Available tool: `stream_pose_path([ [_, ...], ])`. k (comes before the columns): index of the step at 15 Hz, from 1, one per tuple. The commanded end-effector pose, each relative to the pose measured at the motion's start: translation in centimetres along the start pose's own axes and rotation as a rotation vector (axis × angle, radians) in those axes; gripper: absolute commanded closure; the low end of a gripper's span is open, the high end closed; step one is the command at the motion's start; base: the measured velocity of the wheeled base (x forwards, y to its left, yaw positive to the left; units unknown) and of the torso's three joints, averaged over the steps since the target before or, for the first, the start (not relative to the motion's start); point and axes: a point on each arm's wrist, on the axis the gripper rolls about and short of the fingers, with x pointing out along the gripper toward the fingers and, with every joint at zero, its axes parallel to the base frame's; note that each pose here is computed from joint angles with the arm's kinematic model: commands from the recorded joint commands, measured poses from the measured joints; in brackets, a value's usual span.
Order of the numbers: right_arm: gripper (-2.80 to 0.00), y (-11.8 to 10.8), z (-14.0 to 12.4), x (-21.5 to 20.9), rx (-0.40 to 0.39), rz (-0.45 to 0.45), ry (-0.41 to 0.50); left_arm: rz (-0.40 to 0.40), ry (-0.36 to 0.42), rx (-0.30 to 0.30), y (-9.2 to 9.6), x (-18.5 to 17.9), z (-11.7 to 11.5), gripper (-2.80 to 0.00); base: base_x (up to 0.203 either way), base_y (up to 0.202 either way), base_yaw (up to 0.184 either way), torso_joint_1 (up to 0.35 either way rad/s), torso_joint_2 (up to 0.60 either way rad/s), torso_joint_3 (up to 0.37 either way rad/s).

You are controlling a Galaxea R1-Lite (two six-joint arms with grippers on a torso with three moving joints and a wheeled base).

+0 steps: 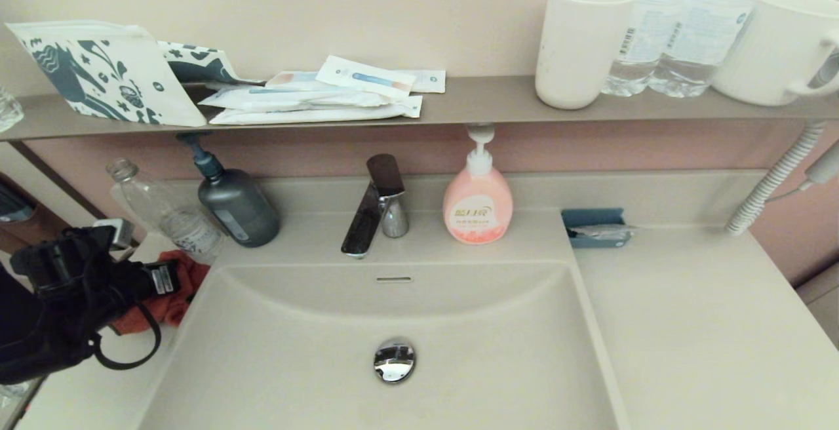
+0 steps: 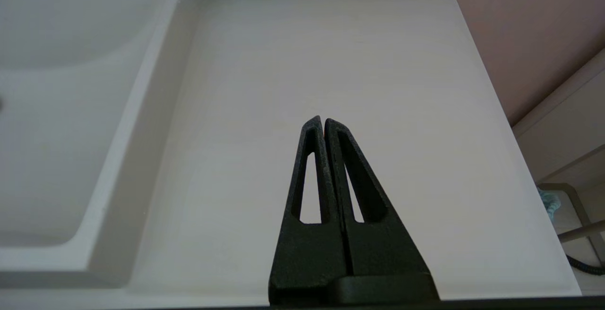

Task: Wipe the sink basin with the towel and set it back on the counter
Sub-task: Wipe the sink

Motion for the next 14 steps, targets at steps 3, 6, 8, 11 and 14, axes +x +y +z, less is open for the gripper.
stream_pose_path([
  [3, 0.00, 0.0, 0.0, 0.0, 0.000, 0.001, 0.001, 0.008, -0.011, -0.001, 1.0, 0.7, -0.2, 0.00, 0.000, 0.000, 0.000, 0.000, 0.00, 0.000],
  [6, 0.00, 0.0, 0.0, 0.0, 0.000, 0.001, 0.001, -0.006, -0.014, 0.018, 1.6, 0.8, -0.4, 0.00, 0.000, 0.000, 0.000, 0.000, 0.00, 0.000],
  [8, 0.00, 0.0, 0.0, 0.0, 0.000, 0.001, 0.001, -0.011, 0.011, 0.010, 1.4, 0.5, -1.0, 0.00, 0.000, 0.000, 0.000, 0.000, 0.00, 0.000],
  [11, 0.00, 0.0, 0.0, 0.0, 0.000, 0.001, 0.000, -0.016, 0.071, -0.011, 1.1, -0.5, -2.5, 0.00, 0.000, 0.000, 0.000, 0.000, 0.00, 0.000],
  [14, 0.00, 0.0, 0.0, 0.0, 0.000, 0.001, 0.001, 0.009, 0.110, -0.018, 1.9, -1.3, -3.6, 0.00, 0.000, 0.000, 0.000, 0.000, 0.00, 0.000],
])
